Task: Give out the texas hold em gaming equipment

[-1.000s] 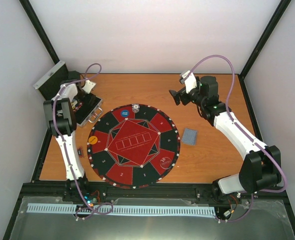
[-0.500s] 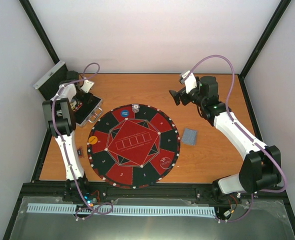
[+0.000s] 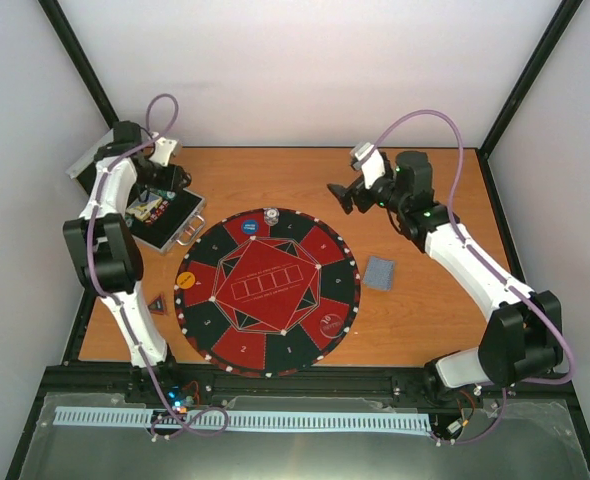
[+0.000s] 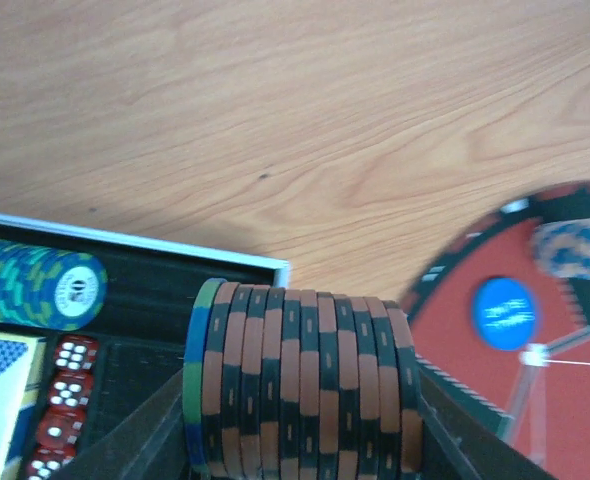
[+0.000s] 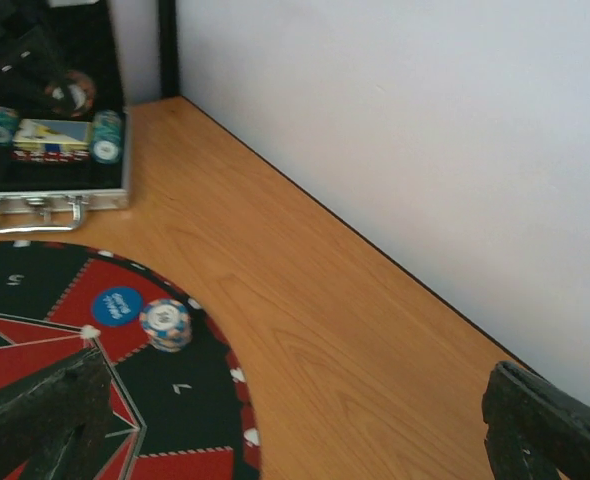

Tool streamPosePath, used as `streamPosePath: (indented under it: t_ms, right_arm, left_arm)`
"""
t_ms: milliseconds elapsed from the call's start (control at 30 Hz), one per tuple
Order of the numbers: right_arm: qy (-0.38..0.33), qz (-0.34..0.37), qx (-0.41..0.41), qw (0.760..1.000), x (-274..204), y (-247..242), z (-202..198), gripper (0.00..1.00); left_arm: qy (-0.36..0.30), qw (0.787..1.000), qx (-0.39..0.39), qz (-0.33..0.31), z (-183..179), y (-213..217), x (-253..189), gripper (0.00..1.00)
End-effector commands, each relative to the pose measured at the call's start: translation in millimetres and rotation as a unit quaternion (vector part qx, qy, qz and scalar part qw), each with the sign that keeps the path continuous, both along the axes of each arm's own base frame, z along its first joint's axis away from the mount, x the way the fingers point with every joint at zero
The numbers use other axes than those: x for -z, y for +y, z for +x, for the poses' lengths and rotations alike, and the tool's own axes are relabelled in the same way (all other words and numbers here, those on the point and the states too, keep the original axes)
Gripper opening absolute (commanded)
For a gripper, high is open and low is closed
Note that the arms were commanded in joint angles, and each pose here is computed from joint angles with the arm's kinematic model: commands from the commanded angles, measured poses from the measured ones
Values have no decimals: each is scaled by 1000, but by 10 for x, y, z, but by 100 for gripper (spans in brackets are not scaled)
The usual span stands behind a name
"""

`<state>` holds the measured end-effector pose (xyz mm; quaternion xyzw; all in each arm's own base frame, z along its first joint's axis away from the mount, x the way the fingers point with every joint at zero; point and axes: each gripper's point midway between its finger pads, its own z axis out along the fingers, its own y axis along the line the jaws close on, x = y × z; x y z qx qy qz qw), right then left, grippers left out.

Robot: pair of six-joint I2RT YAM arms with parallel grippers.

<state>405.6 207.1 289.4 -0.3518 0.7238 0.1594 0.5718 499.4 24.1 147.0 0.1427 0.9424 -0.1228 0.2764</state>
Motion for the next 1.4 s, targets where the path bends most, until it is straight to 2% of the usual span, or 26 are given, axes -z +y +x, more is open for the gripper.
streamPosePath:
  t_ms: [0,100,267,600,833,1067,1267,1367]
  right_arm:
    - [-95,-12,-79,992,-331,470,-242,100]
    - [-136,-42,-103,984,-289,812,-300,100]
    - [-155,-42,-196,967,-194,1481,-476,100]
    - [-158,-77,-261,949,174,2430,-463,97]
    - [-144,-109,-317,931,453,2710,-552,86]
    - [-129,-128,-314,932,619,2835,-390,78]
    - [-134,-129,-305,934,588,2902,-289,60]
    - [-130,-132,-304,934,597,2897,-280,63]
  left_arm:
    - [4,993,9,-120,-302,-393,-596,1]
    - [19,984,31,-174,-535,-619,-792,1]
    - [41,968,77,-236,-892,-997,-988,1]
    - [69,927,131,-346,-1381,-1467,-1060,1]
    - [77,906,146,-390,-1475,-1551,-1122,1]
    - [82,897,151,-407,-1493,-1578,-1138,1]
    - [81,896,153,-409,-1466,-1576,-1159,1]
    - [86,897,150,-407,-1453,-1571,-1115,1]
